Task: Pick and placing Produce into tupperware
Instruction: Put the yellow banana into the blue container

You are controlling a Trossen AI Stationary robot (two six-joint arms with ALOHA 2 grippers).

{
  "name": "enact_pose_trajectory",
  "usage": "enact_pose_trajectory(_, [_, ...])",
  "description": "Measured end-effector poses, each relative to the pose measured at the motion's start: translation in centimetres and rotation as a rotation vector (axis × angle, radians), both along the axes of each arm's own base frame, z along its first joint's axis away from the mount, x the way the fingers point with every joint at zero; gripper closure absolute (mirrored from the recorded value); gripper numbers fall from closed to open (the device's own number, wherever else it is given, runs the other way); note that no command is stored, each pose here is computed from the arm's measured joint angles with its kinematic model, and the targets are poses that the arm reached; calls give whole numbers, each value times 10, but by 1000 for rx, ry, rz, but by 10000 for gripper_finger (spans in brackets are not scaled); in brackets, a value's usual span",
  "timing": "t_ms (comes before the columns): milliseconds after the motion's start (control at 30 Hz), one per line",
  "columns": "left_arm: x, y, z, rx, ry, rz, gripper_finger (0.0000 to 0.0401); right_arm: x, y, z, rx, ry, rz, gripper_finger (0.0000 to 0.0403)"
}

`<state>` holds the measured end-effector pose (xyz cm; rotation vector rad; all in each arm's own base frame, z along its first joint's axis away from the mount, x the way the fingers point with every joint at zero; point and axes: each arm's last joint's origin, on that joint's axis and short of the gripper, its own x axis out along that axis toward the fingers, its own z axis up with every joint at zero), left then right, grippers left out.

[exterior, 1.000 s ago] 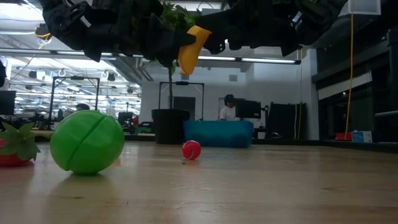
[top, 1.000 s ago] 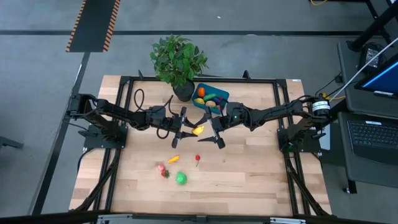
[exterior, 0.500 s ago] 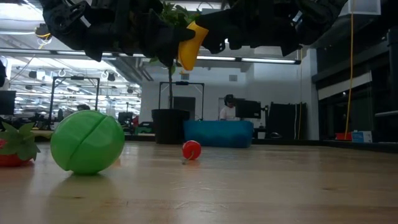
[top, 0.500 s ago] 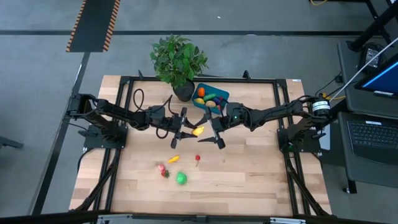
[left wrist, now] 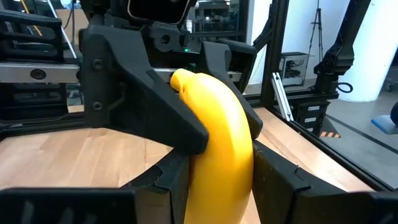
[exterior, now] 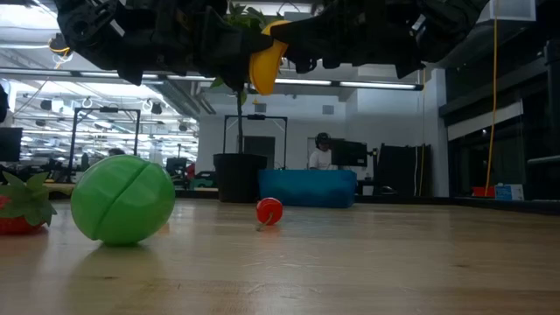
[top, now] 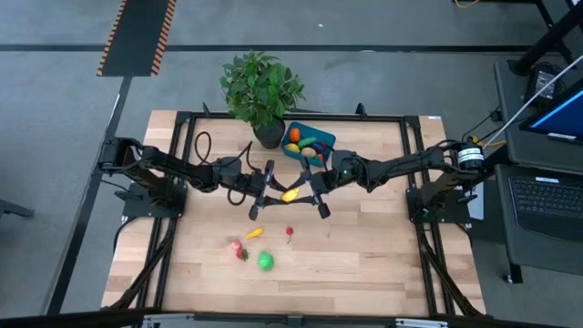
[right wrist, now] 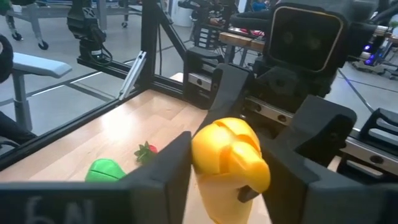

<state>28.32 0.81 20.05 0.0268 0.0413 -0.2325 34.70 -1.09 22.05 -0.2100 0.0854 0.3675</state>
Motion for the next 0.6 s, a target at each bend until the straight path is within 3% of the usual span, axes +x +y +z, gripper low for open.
enact_pose_trajectory(133, [0,-2,1,1,-13,-8,271,0,0,0,1,-1,7,276])
enact_pose_trajectory(600, [0,-3,2,-1,-21,-17,270,0,1,1,4,-3,33,275])
